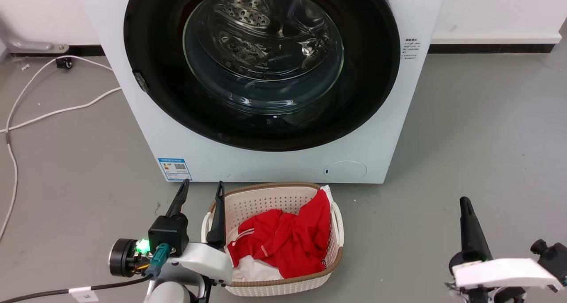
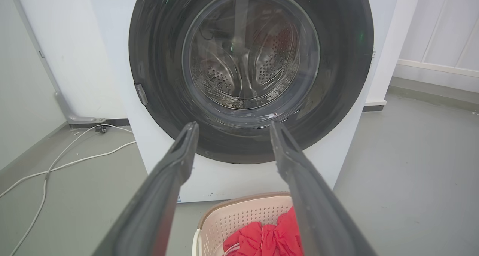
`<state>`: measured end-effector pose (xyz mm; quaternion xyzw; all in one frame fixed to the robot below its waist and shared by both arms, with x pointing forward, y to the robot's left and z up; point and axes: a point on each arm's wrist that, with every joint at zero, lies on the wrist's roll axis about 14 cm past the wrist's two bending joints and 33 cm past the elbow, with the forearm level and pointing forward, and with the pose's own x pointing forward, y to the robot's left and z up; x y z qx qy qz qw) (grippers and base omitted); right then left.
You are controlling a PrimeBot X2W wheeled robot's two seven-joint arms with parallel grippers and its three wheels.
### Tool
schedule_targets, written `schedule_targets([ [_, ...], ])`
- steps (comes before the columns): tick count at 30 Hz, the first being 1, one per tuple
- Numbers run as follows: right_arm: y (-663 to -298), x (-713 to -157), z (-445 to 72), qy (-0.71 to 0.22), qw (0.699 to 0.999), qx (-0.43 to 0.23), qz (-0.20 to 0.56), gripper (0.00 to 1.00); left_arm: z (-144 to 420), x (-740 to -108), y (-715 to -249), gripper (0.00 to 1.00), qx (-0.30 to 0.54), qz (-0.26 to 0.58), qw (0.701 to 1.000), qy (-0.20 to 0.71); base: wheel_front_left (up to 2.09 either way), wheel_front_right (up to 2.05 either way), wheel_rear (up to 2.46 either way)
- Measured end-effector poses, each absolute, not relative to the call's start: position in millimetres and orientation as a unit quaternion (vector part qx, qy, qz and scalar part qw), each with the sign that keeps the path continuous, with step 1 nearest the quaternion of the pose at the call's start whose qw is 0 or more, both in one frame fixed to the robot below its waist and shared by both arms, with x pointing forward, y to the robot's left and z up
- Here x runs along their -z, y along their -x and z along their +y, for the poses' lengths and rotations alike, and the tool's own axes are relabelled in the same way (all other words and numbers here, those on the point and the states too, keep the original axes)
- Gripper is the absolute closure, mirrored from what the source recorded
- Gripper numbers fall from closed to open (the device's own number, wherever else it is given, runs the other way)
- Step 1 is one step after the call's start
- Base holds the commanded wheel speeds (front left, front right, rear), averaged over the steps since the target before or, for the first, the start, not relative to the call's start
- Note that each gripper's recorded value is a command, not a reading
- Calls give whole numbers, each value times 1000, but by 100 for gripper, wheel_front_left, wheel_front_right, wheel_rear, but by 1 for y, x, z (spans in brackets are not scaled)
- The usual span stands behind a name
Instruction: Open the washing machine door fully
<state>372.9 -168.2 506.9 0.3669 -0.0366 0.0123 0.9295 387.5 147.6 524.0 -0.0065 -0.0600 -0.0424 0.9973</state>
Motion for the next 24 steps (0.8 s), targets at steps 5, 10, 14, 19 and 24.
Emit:
schedule_targets([
  [5,-379,-502,-177,-573,818,31,-40,100,148,-522,-388,0,42,-58,997,7,0,0,0],
  [10,-390,-503,-190,-677,732,55,-50,100,147,-520,-391,0,41,-55,998,7,0,0,0],
  [14,-409,-509,-201,-711,699,52,-56,100,147,-518,-397,0,42,-52,998,8,0,0,0],
  [19,-441,-521,-220,-712,699,36,-56,100,145,-515,-409,0,43,-50,998,8,0,0,0],
  [24,-480,-540,-238,-696,716,12,-57,100,147,-511,-422,0,38,-47,998,14,0,0,0],
])
